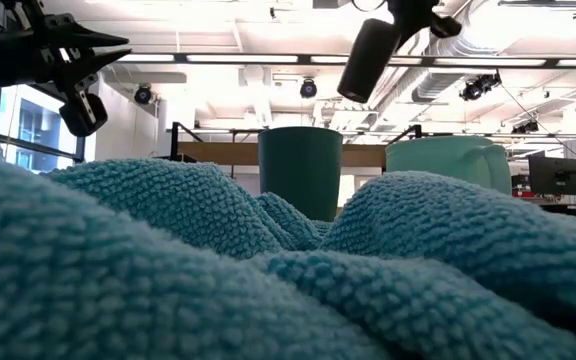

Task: Stack small to large cups/mugs on shelf
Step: Put the black cup on the shelf

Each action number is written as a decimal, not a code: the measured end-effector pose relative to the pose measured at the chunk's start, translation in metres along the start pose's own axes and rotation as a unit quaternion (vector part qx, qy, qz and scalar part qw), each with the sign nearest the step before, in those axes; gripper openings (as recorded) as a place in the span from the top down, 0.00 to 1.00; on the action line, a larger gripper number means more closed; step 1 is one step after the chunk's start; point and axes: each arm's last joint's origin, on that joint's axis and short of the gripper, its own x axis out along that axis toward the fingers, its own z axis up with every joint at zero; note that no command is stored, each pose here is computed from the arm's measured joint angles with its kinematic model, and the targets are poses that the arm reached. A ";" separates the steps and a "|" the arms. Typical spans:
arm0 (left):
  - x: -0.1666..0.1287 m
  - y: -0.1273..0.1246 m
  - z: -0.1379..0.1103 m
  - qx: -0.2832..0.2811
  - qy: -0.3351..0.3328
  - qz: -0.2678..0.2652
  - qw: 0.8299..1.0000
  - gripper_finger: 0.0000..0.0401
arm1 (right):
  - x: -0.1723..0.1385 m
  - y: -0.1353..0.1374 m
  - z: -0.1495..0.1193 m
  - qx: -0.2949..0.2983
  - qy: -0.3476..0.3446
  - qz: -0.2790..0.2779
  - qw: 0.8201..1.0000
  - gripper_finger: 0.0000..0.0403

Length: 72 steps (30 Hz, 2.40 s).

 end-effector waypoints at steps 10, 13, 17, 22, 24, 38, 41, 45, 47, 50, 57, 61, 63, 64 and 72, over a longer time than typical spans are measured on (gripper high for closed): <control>0.000 0.000 0.000 -0.012 -0.006 0.004 1.000 0.92 | 0.031 -0.015 0.030 0.012 0.026 0.007 1.000 1.00; 0.000 0.000 0.000 -0.012 -0.005 0.004 1.000 0.92 | 0.035 -0.020 0.033 0.017 0.033 -0.002 0.999 1.00; 0.000 0.000 0.000 -0.012 -0.005 0.004 1.000 0.92 | 0.034 -0.027 0.036 0.024 0.032 -0.013 0.999 1.00; 0.000 0.001 0.000 -0.012 -0.006 0.008 1.000 0.92 | 0.033 -0.035 0.038 0.037 0.035 -0.034 0.998 1.00; 0.000 0.001 0.000 -0.011 -0.011 0.015 1.000 0.92 | 0.035 -0.036 0.039 0.037 0.034 -0.038 0.998 1.00; 0.000 0.001 0.000 -0.011 -0.013 0.017 1.000 0.92 | 0.063 -0.021 0.046 0.016 0.052 -0.049 0.997 1.00; 0.000 0.002 0.000 -0.011 -0.012 0.018 1.000 0.92 | 0.058 -0.016 0.051 0.005 0.047 -0.069 0.997 1.00; 0.000 0.002 0.000 -0.011 -0.012 0.018 1.000 0.92 | 0.057 -0.008 0.062 -0.010 0.045 -0.080 0.996 1.00; 0.000 0.002 0.000 -0.011 -0.010 0.021 1.000 0.92 | 0.055 -0.002 0.065 -0.015 0.035 -0.069 0.997 1.00; 0.000 0.003 -0.001 -0.012 -0.007 0.024 1.000 0.92 | 0.060 0.003 0.066 -0.021 0.035 -0.064 0.997 1.00; 0.000 0.003 -0.001 -0.013 0.000 0.018 1.000 0.92 | 0.074 -0.002 0.063 -0.018 0.068 -0.076 0.995 1.00; 0.000 0.003 -0.001 -0.013 0.000 0.018 1.000 0.92 | 0.075 -0.001 0.063 -0.018 0.069 -0.076 0.995 1.00; 0.000 0.003 -0.001 -0.013 0.000 0.018 1.000 0.92 | 0.075 -0.001 0.063 -0.019 0.069 -0.076 0.995 1.00; 0.000 0.003 -0.001 -0.013 0.000 0.018 1.000 0.92 | 0.075 -0.001 0.063 -0.019 0.068 -0.076 0.995 1.00; 0.000 0.003 -0.001 -0.021 0.000 0.018 1.000 0.92 | 0.073 -0.003 0.063 -0.028 0.063 -0.083 0.994 1.00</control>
